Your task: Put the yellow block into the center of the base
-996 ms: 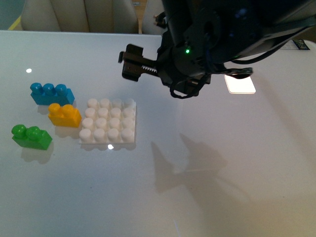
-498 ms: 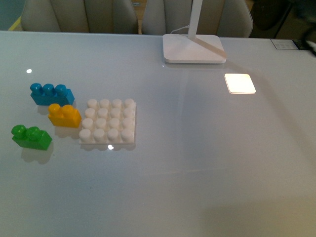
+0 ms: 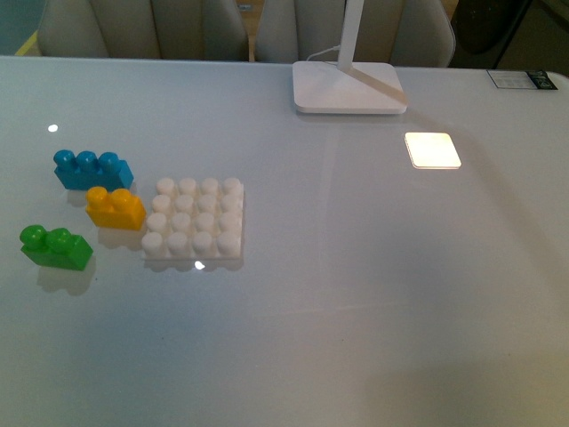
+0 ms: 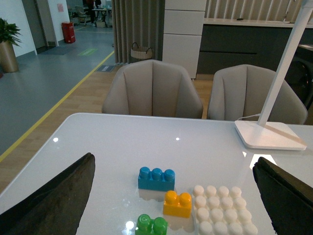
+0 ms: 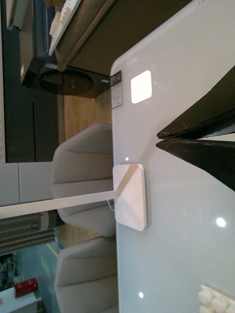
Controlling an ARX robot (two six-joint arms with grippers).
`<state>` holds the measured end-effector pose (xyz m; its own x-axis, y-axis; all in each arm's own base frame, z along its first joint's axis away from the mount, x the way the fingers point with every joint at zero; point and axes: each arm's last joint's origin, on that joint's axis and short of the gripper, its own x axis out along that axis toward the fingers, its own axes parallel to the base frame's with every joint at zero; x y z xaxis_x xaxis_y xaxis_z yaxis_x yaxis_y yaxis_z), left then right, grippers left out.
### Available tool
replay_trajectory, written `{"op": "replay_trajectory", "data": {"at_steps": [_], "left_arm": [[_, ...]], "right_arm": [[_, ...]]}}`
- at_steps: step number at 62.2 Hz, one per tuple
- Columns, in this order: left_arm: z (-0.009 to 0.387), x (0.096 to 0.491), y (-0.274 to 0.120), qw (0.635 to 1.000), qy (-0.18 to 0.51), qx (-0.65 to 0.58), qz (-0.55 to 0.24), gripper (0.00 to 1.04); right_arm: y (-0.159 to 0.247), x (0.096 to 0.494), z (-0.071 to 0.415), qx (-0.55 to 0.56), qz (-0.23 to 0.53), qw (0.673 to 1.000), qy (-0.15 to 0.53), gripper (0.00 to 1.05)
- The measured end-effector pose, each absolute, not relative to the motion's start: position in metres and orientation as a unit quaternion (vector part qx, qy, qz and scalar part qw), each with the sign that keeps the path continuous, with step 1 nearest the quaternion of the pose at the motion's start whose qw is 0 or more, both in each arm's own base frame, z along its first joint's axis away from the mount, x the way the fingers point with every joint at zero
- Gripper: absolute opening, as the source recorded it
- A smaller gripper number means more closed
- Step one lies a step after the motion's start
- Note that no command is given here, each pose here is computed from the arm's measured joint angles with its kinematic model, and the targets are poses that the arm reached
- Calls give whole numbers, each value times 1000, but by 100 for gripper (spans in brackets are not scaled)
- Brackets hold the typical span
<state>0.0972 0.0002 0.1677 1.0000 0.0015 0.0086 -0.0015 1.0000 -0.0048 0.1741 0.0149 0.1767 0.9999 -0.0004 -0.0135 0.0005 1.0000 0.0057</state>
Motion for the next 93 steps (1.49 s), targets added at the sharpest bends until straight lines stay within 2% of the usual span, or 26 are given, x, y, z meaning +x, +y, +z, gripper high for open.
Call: {"op": "replay_trajectory", "data": {"at_steps": [20,42,93], "left_arm": [[168,97,0,1000,-4,-2,1,97],[168,97,0,1000,-4,-2,1,97],[168,97,0,1000,-4,-2,1,97]], "right_arm": [[1,148,161,3,2,1000,11,2],[0,131,169,3,1,1000,-3,2],[0,109,171,3,2,1000,-7,2]]}}
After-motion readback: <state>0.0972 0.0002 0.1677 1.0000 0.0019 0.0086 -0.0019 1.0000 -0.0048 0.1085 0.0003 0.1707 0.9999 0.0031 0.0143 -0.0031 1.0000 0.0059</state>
